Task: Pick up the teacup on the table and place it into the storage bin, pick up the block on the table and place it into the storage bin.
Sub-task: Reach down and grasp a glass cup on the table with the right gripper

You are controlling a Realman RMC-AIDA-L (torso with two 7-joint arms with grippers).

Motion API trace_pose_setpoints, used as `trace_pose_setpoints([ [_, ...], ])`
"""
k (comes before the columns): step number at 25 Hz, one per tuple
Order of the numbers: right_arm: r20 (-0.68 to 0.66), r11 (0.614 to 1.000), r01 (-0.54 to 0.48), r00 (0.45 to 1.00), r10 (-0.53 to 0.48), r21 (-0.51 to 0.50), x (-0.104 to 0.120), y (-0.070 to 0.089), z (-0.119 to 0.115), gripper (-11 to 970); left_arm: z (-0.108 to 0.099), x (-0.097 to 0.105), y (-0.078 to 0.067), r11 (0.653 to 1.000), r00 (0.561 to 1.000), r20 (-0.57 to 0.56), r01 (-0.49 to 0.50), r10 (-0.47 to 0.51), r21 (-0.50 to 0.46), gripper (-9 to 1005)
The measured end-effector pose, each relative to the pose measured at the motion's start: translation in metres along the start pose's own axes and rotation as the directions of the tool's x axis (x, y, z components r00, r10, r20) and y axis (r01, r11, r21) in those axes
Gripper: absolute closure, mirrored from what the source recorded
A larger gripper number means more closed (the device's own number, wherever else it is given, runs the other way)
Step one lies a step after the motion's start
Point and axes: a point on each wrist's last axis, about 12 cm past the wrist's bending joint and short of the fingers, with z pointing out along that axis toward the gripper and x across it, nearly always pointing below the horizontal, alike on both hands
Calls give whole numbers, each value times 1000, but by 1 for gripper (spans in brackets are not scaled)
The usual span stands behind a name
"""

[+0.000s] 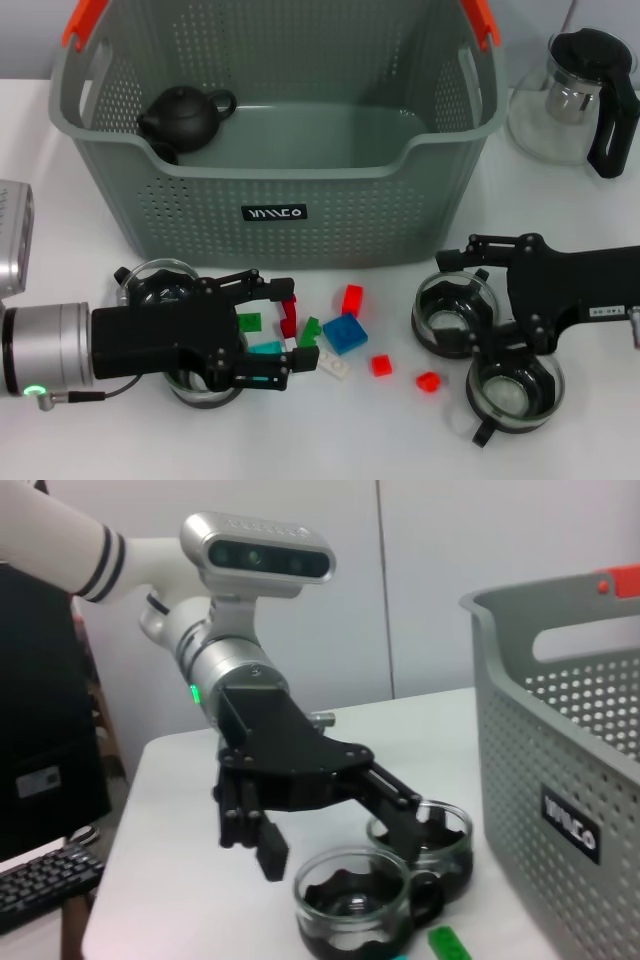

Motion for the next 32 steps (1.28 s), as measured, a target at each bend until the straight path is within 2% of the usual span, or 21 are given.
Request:
trace_pose_setpoints([
  [8, -35, 996, 80, 996, -82, -47, -7, 8, -19, 17, 1, -1, -2, 1000, 1000, 15, 2, -2, 15, 79],
  [13, -113, 987, 141, 982, -149, -75, -13, 12, -37, 18, 3, -4, -1, 1000, 1000, 15, -7, 7, 22, 79],
  [16, -190, 985, 140, 969, -158, -104, -15, 12, -42, 18, 6, -4, -1, 1000, 1000, 21, -5, 4, 19, 79],
  [24, -356, 985, 117, 922, -154, -123, -17, 10, -45, 18, 14, 0, -3, 1000, 999, 38, 25, -25, 2, 79],
  [32, -467, 977, 116, 864, -189, -181, -24, 7, -36, 17, 15, 2, -3, 999, 996, 78, 49, -47, -23, 79],
])
